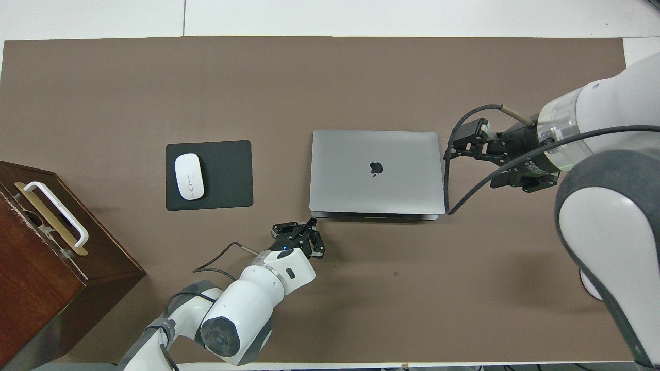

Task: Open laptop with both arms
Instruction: 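Hold the laptop base with the left gripper while the right gripper reaches the lid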

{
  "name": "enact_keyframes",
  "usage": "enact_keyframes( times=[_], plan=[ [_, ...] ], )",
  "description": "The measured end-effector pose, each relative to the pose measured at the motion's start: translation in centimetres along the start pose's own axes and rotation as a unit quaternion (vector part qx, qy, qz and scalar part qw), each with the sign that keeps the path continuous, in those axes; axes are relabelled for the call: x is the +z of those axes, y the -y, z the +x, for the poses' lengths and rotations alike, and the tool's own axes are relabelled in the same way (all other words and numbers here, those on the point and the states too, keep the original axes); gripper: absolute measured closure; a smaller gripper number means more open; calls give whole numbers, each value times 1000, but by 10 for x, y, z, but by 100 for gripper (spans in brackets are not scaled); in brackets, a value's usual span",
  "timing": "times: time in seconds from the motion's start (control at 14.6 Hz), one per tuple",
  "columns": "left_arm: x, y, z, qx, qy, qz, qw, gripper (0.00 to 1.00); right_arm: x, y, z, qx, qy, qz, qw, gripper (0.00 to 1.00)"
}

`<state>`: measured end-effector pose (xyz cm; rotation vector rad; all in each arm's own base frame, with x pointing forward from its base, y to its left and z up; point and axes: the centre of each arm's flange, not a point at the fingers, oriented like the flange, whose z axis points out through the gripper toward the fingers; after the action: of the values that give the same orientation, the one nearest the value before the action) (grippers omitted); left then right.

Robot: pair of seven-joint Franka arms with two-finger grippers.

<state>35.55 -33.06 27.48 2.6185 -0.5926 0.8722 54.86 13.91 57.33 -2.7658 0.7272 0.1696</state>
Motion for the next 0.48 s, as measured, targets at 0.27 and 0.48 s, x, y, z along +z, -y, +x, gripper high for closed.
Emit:
enact_keyframes(
  times=[0.27, 0.48],
  plan=[
    [13, -1, 8, -4, -3, 1, 1000, 99, 27, 22, -19, 83, 0, 5, 997, 0],
    [15, 0, 10, -7, -4, 1, 1000, 99, 41, 29, -19, 149, 6, 41, 988, 0]
  ],
)
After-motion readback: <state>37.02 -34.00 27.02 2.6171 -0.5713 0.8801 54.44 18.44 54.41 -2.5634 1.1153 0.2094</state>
